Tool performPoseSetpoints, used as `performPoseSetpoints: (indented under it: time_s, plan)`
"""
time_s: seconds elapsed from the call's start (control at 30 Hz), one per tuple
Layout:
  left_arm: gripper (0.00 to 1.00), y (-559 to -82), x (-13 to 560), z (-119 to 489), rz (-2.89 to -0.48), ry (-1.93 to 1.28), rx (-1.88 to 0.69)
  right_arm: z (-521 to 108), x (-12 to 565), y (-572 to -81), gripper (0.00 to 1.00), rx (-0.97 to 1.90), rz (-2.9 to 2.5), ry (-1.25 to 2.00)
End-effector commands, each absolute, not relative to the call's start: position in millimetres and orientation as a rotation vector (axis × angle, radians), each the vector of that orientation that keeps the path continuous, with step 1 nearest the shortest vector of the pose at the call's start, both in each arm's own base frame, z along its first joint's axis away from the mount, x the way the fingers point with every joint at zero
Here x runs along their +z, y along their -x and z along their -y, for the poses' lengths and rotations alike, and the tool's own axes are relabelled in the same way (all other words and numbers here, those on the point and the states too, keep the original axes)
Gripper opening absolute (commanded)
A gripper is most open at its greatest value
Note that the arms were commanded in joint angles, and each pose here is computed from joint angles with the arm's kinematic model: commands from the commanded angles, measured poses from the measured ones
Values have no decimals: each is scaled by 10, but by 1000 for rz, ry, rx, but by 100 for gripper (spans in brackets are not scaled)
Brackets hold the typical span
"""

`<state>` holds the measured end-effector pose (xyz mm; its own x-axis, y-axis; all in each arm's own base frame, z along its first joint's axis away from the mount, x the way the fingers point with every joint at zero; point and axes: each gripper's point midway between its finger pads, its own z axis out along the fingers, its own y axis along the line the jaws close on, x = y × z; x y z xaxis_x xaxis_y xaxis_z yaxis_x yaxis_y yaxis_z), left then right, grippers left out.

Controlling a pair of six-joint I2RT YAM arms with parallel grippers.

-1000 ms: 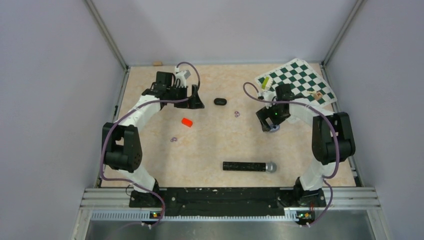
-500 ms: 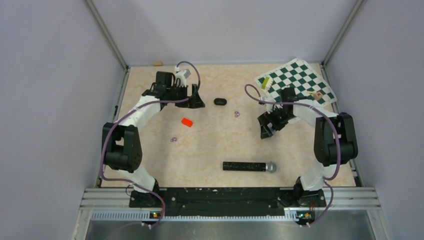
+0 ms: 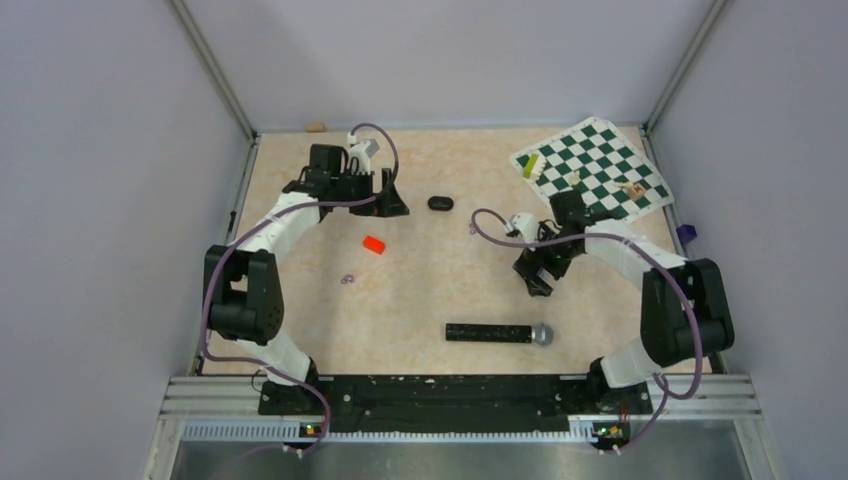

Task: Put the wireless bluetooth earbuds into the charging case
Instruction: Move the charging case to the center of the board, then pick up the charging case at the center of the board.

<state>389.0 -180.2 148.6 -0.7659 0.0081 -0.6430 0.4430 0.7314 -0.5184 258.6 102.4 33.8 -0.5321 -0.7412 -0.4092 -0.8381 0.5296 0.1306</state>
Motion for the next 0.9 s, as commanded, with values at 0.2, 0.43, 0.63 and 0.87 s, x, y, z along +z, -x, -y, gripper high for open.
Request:
performPoseSetpoints:
  time_s: [0.2, 0.43, 0.63, 0.87]
  plan:
    - [99, -3881, 1678, 1822, -2212, -399, -924, -1003, 823, -3140, 99, 137, -1982, 1554]
    - [99, -3797, 1751, 1853, -2167, -461, -950, -1191, 716, -3095, 90, 473, -2145, 1537]
    - [99, -3771, 1794, 1874, -2148, -476, -968, -1214, 646, -3107, 85, 597, -2229, 1496]
    - [99, -3766, 1809, 1877, -2143, -477, -977, -1121, 528, -2975, 85, 597, -2293, 1543]
